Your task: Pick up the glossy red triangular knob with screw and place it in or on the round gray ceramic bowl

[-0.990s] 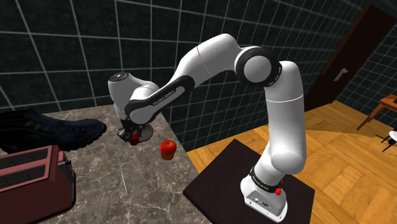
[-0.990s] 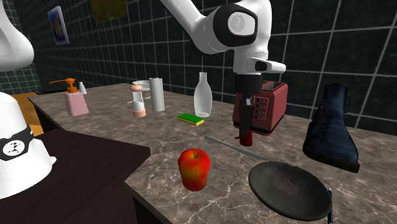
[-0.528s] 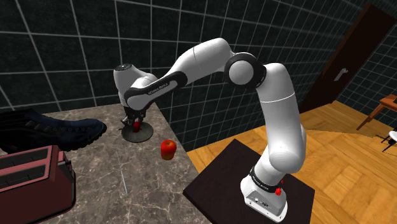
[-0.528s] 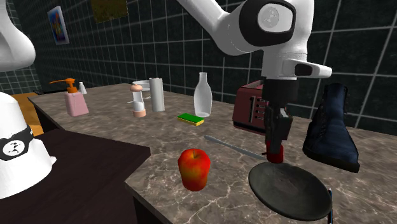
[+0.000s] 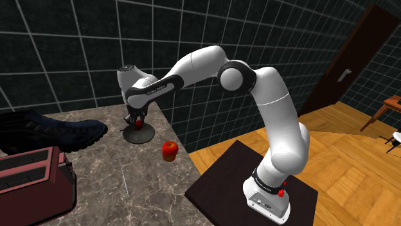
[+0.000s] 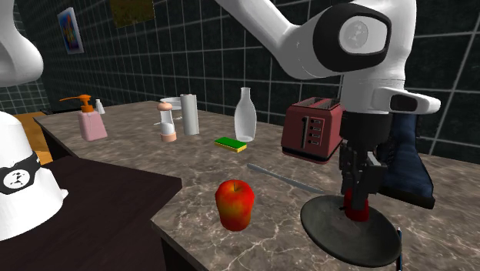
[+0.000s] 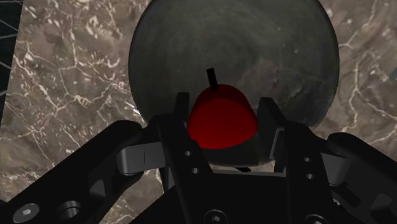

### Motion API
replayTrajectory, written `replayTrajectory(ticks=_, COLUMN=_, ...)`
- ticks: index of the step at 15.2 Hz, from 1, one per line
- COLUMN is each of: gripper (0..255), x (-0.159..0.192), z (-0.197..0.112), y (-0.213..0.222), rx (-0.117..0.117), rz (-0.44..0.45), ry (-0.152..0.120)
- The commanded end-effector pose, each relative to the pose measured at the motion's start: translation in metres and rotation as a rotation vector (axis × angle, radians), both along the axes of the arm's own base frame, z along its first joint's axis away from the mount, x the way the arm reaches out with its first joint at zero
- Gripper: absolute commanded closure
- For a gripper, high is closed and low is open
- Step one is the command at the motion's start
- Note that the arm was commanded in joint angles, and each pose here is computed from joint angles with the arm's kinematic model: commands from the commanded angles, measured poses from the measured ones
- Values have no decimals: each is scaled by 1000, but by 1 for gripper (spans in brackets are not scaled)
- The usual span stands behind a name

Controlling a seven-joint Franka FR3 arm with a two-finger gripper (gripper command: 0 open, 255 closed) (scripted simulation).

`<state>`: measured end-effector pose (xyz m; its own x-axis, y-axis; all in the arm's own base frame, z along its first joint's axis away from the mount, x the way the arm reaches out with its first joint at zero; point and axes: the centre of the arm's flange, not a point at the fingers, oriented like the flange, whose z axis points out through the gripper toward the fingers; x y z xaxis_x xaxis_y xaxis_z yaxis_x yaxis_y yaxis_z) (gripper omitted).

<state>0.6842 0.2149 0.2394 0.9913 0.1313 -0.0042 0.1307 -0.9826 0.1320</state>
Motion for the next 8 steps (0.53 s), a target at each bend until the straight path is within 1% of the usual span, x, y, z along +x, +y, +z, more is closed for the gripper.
replayTrajectory(ticks=1, gripper=255, x=0, z=-10, y=1, rx=0, rz=0, ry=0)
replayTrajectory(ticks=8, gripper=255, x=0, z=-44, y=1, rx=0, rz=0, ry=0)
